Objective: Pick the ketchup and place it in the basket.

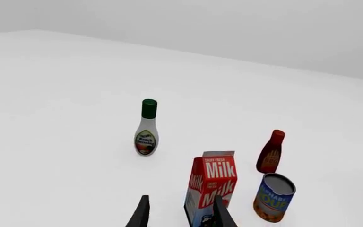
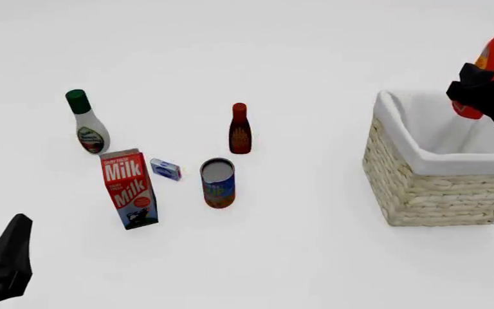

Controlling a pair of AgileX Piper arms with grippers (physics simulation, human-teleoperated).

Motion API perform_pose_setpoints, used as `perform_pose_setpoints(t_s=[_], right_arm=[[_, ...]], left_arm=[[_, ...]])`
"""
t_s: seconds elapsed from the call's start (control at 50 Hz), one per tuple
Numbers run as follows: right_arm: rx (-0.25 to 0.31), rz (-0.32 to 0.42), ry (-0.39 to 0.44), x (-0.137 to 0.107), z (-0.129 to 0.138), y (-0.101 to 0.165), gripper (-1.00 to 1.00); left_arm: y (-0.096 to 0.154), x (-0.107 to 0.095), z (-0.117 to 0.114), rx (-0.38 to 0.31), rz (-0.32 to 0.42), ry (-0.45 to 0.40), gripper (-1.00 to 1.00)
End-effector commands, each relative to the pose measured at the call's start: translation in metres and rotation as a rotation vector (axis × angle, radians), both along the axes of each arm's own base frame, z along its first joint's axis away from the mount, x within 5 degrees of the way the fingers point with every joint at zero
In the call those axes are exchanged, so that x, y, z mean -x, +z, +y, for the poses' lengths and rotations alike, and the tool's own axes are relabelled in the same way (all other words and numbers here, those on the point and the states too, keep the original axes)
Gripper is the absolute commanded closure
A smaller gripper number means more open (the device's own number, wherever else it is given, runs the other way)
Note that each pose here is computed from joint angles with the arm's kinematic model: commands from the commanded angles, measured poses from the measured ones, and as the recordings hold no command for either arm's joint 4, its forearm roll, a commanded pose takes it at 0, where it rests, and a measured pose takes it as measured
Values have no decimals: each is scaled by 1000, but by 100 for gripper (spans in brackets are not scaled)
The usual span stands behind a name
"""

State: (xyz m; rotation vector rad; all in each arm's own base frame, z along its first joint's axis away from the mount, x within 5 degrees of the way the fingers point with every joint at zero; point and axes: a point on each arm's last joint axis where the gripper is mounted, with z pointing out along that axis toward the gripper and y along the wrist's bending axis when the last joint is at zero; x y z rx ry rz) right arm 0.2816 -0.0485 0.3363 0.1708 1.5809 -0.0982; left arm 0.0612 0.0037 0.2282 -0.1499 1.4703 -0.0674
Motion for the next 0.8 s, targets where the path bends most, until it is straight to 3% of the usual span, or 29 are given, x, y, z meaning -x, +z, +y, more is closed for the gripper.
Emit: perform_pose_setpoints(t_s=[0.02, 0.8], right_arm=[[-14, 4, -25, -7, -9, -8, 100], [-13, 96, -82, -33, -33, -45, 100]], left_arm=[[-1, -2, 0, -5, 4, 3, -100], [-3, -11, 2, 15, 19, 16, -100]])
